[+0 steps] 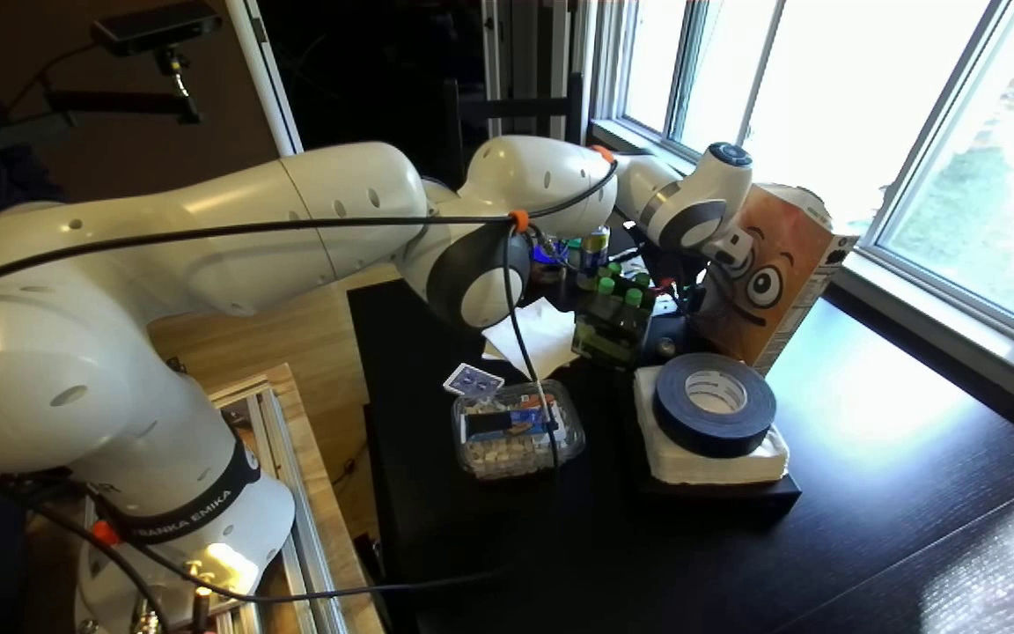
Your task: Place the white and green packet vertically upright
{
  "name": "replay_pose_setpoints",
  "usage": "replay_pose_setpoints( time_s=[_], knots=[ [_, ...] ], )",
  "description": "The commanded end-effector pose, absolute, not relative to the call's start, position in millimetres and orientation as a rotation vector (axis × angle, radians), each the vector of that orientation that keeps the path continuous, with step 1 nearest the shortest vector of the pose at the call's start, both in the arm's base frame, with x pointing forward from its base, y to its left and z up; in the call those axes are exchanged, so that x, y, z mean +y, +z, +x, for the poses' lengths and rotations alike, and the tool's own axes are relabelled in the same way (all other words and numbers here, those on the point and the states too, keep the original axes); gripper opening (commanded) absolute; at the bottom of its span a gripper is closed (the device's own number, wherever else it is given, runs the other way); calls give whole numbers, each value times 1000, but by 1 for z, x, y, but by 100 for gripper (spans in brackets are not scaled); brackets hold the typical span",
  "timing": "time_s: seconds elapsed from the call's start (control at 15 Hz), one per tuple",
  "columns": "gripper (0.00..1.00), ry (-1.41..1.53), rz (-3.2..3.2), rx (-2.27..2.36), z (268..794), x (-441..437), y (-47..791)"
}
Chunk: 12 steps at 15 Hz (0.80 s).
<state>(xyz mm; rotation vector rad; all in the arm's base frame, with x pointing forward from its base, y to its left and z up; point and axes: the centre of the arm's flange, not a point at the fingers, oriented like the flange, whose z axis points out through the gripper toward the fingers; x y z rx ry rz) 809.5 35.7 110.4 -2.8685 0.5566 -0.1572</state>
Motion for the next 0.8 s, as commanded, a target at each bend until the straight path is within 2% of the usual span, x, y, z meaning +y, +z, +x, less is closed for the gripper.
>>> replay_pose_setpoints(
  time_s=[0.0,0.33,0.4,0.53,0.67,0.73],
  knots=[
    [100,-101,-2852,614,813,17,91],
    [78,-115,-2834,594,812,21,81],
    [81,-130,-2830,585,814,25,83],
    [77,-140,-2823,566,815,32,83],
    [53,-140,-2818,555,815,39,82],
    [49,-137,-2819,549,815,42,80]
  ],
)
